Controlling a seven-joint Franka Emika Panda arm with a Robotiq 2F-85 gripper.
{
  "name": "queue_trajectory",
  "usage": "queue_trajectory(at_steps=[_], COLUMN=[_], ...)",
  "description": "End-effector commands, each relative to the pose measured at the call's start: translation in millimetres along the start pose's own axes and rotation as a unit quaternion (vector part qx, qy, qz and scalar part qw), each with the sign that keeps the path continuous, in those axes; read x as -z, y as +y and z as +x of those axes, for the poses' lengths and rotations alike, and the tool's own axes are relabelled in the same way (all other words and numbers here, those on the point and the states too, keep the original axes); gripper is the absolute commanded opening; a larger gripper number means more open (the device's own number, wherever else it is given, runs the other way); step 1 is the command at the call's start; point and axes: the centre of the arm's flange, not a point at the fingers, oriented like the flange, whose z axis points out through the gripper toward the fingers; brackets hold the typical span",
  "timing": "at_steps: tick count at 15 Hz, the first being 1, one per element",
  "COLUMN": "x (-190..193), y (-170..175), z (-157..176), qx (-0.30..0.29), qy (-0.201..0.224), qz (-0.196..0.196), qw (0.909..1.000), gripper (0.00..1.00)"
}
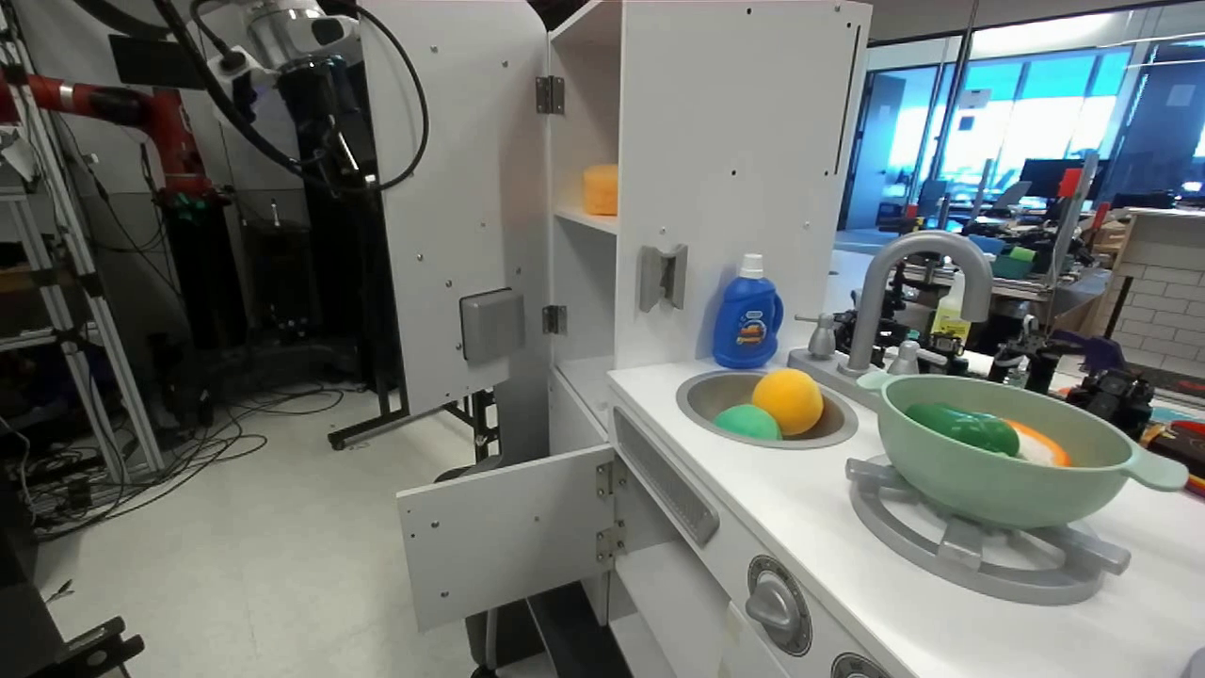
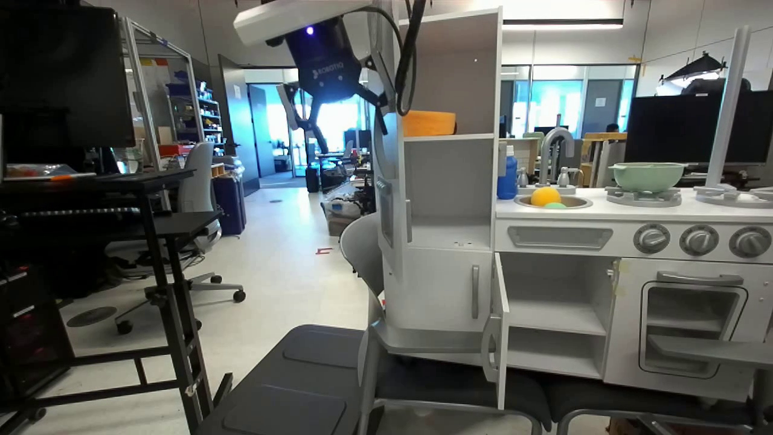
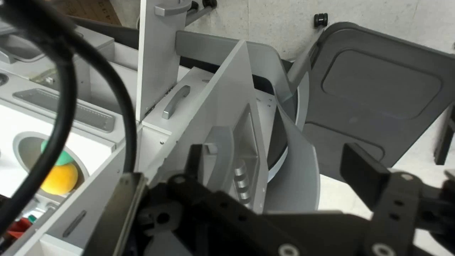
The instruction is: Open the cupboard and put the yellow and green objects inside.
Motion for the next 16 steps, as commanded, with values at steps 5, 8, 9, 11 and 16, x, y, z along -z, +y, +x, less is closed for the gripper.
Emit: queue_trajectory(at_steps=[5,8,9,11,16], x=[71,109,126,162,259], y=[-20,-16,-11,1,33], z=[24,22,24,23,14], qx=[0.200,0.281,0.307,0.358,0.454], qy=[0.010,0.014,0.017,0.028,0.062], qz=[0.031,0.045,0.051,0.062,0.076], qw=[0.9792,0.9586,0.9503,0.9311,0.8857], gripper=[1.00,1.00,1.00,1.00,1.00])
